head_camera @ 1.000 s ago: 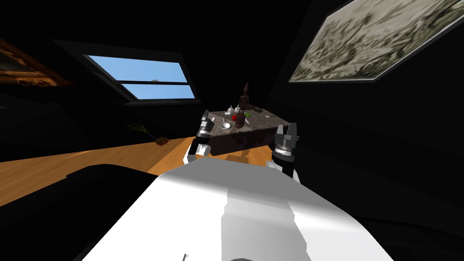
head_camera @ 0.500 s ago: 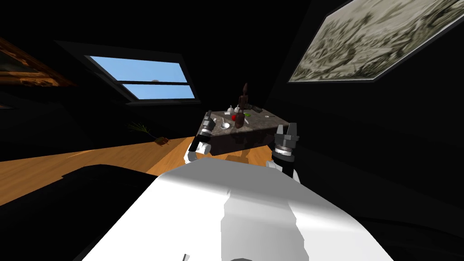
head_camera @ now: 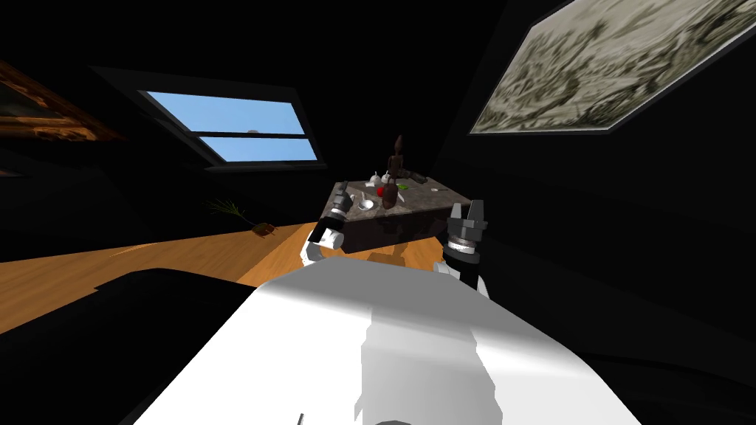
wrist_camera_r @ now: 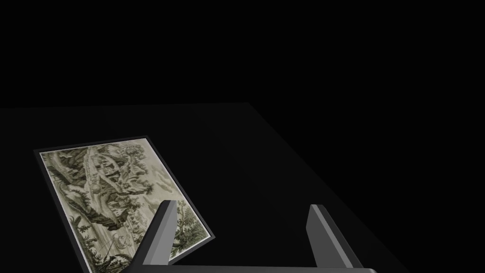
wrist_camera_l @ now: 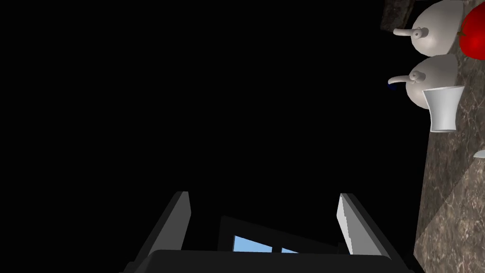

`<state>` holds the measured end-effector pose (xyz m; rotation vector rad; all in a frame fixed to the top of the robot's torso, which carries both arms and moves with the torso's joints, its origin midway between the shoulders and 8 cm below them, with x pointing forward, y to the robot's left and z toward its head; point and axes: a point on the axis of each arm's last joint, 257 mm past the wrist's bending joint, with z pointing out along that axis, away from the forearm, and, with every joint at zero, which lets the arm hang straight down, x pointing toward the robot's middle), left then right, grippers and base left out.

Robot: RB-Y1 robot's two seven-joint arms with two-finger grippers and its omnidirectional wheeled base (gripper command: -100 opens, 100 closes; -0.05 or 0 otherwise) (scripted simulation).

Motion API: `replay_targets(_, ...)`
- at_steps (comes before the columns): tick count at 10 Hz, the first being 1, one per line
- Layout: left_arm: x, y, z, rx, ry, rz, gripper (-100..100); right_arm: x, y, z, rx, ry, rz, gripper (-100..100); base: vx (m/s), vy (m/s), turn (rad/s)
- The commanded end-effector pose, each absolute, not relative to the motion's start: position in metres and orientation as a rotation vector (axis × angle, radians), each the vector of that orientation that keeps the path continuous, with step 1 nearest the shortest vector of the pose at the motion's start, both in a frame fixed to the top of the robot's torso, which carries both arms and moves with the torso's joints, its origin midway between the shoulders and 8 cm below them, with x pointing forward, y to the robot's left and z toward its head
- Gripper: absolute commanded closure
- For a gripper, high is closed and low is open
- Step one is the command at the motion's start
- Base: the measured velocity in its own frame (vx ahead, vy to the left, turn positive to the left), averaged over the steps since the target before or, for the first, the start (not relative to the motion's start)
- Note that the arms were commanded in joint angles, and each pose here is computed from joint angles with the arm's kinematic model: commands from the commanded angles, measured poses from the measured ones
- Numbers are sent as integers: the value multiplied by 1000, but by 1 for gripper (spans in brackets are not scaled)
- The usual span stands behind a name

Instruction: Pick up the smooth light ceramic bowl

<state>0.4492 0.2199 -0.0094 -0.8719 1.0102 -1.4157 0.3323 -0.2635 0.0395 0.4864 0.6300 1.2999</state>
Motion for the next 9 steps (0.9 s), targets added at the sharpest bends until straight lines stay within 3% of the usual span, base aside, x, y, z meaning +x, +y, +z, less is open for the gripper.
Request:
replay_targets(1,455,217,-13,-891,1041,-1412,-100,332,-263,40,486,630,1300,0,6,-22,8)
replay_targets(9,475,211,-43,-1000,1189,-1359,-100,332,-263,40,486,630,1300,0,12,-22,6)
